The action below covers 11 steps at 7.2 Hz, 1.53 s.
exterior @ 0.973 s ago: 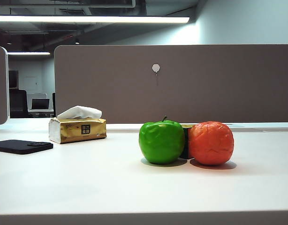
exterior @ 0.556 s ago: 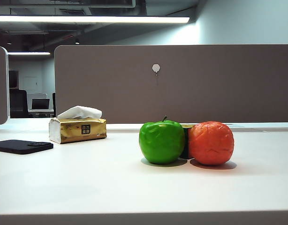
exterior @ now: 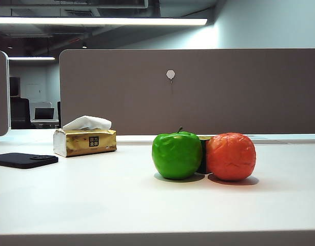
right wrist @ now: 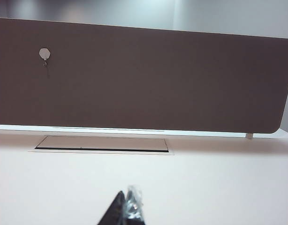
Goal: Move all the fruits on the tabletop near the face of the Rubik's cube that has the color most similar to each fruit.
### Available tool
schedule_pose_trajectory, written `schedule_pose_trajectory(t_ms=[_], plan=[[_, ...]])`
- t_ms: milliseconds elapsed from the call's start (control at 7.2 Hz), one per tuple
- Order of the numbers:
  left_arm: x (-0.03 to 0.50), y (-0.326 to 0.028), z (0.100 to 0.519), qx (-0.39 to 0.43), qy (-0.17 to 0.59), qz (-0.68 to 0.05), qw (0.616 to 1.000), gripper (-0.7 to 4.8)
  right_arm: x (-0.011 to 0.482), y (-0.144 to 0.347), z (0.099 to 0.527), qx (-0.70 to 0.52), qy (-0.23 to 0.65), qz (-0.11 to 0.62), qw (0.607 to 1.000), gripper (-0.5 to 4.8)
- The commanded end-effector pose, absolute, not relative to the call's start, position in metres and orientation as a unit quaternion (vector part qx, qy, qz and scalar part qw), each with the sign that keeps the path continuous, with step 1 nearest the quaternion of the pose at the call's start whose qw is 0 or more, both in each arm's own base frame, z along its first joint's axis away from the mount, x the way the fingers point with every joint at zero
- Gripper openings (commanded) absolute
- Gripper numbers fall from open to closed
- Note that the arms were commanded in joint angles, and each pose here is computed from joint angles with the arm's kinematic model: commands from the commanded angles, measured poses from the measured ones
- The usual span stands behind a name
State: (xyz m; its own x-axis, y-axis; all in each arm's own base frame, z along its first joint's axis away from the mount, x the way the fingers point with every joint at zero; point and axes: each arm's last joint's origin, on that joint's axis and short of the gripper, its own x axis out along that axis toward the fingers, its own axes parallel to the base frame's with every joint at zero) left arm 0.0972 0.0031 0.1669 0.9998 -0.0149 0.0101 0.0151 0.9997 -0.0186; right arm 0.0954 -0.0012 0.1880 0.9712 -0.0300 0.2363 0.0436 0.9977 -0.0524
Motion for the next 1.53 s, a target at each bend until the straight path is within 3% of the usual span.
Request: schedule_pose_trajectory(t_ms=[139,1528], plan=[[0.0972,0.0041,0.1685,-0.029,-0.012,0.009,0.999,-0.05,0.0952,-0.001,0.189,-0.029,-0.126,-0.017,0.991,-0.01],[0.0972,0.0037,0.1684,-0.03,-0.011,0.002,0.999,-0.05,0.0969,0.0013,0.1806,-0.036,-0.084,0.024,0.996,0.0]])
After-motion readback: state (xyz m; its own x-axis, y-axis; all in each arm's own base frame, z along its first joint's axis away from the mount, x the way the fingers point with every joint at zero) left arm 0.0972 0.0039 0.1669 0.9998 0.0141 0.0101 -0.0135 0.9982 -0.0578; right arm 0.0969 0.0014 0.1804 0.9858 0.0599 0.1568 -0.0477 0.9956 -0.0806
